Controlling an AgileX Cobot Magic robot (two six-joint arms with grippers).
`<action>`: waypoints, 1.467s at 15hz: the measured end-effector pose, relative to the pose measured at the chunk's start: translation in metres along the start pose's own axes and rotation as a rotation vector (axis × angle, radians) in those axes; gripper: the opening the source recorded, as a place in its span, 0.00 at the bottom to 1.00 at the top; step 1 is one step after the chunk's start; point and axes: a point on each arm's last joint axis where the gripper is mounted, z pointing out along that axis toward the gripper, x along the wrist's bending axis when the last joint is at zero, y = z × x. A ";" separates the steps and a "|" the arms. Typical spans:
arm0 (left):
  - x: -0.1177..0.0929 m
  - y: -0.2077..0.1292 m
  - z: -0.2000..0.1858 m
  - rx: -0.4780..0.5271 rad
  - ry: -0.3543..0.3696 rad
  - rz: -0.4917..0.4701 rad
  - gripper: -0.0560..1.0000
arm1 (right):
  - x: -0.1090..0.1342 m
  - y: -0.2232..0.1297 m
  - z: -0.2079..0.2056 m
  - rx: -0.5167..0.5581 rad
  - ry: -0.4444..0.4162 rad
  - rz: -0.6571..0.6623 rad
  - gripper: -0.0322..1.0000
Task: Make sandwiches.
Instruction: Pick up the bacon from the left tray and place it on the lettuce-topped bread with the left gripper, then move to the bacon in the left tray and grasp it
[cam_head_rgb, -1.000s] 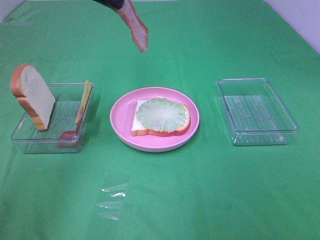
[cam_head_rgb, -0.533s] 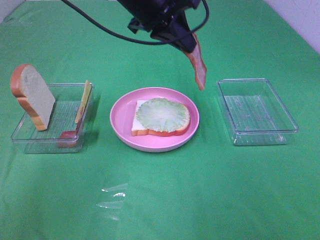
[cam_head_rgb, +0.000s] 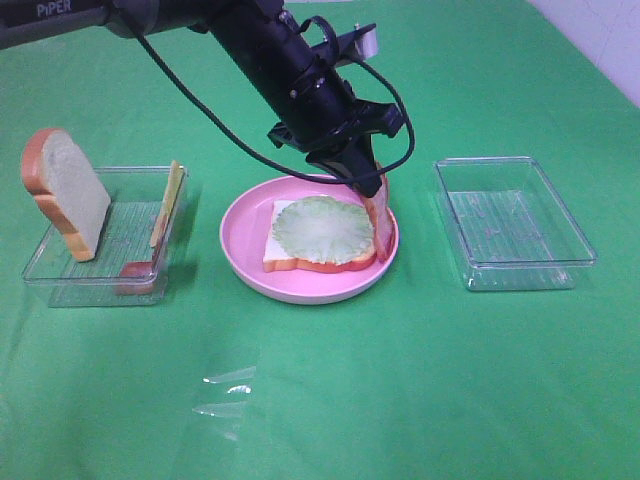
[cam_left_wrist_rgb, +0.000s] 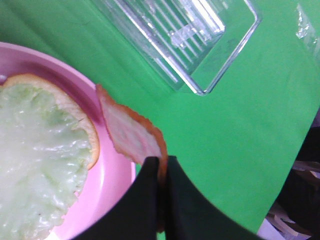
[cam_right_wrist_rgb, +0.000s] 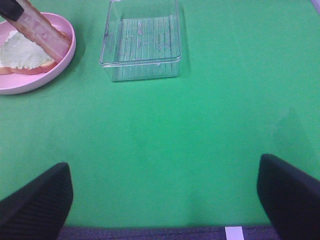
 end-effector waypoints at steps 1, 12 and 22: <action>0.004 -0.002 0.005 0.019 0.012 0.001 0.05 | 0.000 0.000 0.000 0.000 0.000 0.000 0.96; 0.037 -0.012 0.005 0.113 0.349 -0.079 0.05 | 0.000 0.000 0.000 0.000 0.000 0.000 0.96; 0.037 -0.011 -0.007 0.092 0.417 -0.142 0.96 | 0.000 0.000 0.000 0.000 0.000 0.000 0.96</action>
